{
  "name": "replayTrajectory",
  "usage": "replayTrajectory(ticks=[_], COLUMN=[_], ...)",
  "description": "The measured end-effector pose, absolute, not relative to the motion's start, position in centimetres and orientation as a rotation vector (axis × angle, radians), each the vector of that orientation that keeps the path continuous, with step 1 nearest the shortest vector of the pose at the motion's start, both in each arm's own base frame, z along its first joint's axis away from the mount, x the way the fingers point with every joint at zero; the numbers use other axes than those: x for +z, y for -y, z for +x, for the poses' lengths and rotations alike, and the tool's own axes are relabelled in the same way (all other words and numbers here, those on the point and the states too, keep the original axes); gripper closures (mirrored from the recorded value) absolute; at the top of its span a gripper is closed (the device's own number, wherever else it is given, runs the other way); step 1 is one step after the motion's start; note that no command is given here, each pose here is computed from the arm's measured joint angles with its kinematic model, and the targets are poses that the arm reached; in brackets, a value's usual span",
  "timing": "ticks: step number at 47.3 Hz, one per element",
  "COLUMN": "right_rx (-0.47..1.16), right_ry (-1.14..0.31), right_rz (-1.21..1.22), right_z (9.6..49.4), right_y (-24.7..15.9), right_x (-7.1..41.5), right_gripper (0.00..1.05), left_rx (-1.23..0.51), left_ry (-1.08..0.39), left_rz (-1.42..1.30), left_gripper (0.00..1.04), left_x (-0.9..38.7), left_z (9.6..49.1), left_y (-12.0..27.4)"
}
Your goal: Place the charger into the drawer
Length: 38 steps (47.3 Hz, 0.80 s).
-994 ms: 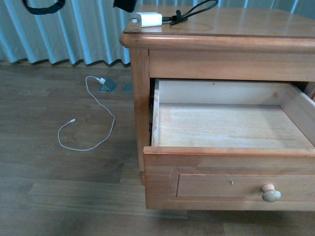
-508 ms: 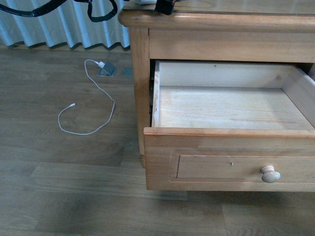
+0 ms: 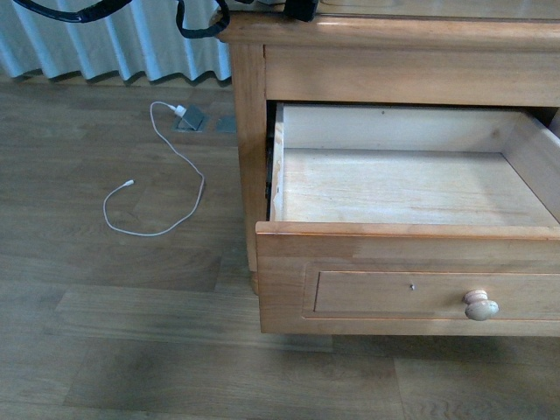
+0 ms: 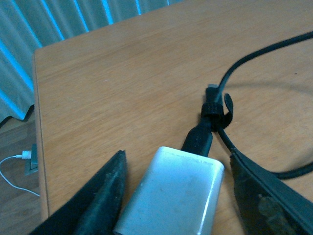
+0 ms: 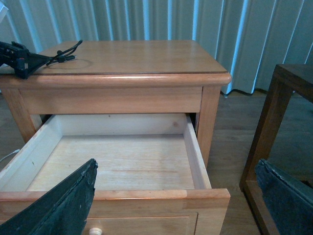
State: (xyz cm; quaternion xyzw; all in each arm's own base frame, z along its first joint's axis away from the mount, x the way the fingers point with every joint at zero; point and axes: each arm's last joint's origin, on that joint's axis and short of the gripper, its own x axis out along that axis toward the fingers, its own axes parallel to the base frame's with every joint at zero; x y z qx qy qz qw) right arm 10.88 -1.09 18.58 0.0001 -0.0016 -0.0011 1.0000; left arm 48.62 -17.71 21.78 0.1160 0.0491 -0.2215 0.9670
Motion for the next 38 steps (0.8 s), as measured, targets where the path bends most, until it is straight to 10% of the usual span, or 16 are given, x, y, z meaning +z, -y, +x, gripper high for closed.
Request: replayTrajectory(ticks=[9, 38], right_rx=[-0.002, -0.002], right_ry=[0.003, 0.003], right_rz=[0.0, 0.0], right_z=[10.9, 10.9], right_y=[1.1, 1.1], right_x=[18.6, 18.6], right_gripper=[0.08, 0.08], left_rx=[-0.512, -0.887], left_ry=[-0.094, -0.126], left_rz=[0.227, 0.175], left_gripper=[0.64, 0.65], left_x=[21.9, 20.0], left_z=[47.3, 37.6], left_y=[17.8, 23.7])
